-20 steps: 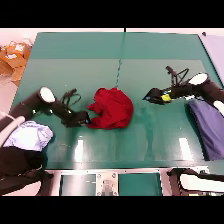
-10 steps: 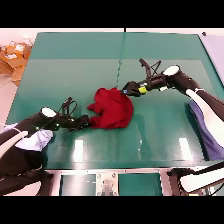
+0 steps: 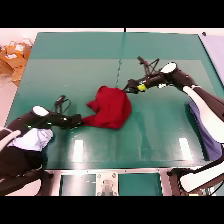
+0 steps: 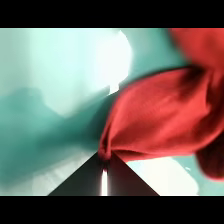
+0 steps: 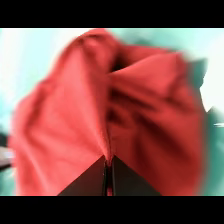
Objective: Fold the shirts.
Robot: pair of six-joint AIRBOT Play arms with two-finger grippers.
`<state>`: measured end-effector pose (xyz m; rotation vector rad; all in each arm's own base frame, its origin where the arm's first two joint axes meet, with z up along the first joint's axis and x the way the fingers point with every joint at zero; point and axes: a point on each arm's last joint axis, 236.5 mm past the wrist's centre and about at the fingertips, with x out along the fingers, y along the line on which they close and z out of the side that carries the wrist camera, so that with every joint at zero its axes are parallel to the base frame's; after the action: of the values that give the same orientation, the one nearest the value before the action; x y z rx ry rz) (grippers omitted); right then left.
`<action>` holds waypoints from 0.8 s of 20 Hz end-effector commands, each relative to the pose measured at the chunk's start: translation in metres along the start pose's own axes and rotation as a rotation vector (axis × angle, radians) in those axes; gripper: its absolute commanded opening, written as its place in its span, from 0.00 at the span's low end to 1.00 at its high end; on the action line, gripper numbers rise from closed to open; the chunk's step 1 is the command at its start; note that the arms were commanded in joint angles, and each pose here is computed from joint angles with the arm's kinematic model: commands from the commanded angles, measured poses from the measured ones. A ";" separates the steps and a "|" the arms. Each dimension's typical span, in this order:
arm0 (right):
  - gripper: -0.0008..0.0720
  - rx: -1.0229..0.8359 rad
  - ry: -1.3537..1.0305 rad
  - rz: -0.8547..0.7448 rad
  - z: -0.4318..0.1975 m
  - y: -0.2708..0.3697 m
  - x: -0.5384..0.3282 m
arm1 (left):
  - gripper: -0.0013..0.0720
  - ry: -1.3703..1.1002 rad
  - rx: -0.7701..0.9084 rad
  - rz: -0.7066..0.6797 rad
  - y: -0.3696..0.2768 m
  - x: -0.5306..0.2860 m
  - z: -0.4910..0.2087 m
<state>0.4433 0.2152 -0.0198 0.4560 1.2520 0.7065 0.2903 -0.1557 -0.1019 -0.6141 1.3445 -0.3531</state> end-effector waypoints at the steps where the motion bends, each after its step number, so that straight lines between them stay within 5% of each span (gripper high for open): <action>1: 0.03 0.114 -0.032 -0.146 0.001 -0.070 -0.045 | 0.05 -0.060 -0.040 0.060 0.035 -0.045 0.017; 5: 0.03 0.210 -0.059 -0.165 -0.016 -0.105 -0.080 | 0.05 -0.241 -0.102 0.041 0.045 -0.100 0.060; 8: 0.03 0.151 -0.103 -0.022 -0.004 -0.057 -0.087 | 0.05 -0.285 -0.033 -0.171 -0.017 -0.119 0.080; 12: 0.03 -0.090 -0.427 0.185 0.064 0.077 -0.189 | 0.05 -0.507 0.269 -0.408 -0.142 -0.233 0.130; 16: 0.03 -0.479 -0.735 0.133 0.056 0.217 -0.326 | 0.05 -0.782 0.685 -0.431 -0.264 -0.383 0.111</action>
<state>0.4457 0.1362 0.2479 0.4761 0.6345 0.7656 0.3859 -0.1045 0.2473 -0.5608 0.5414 -0.6593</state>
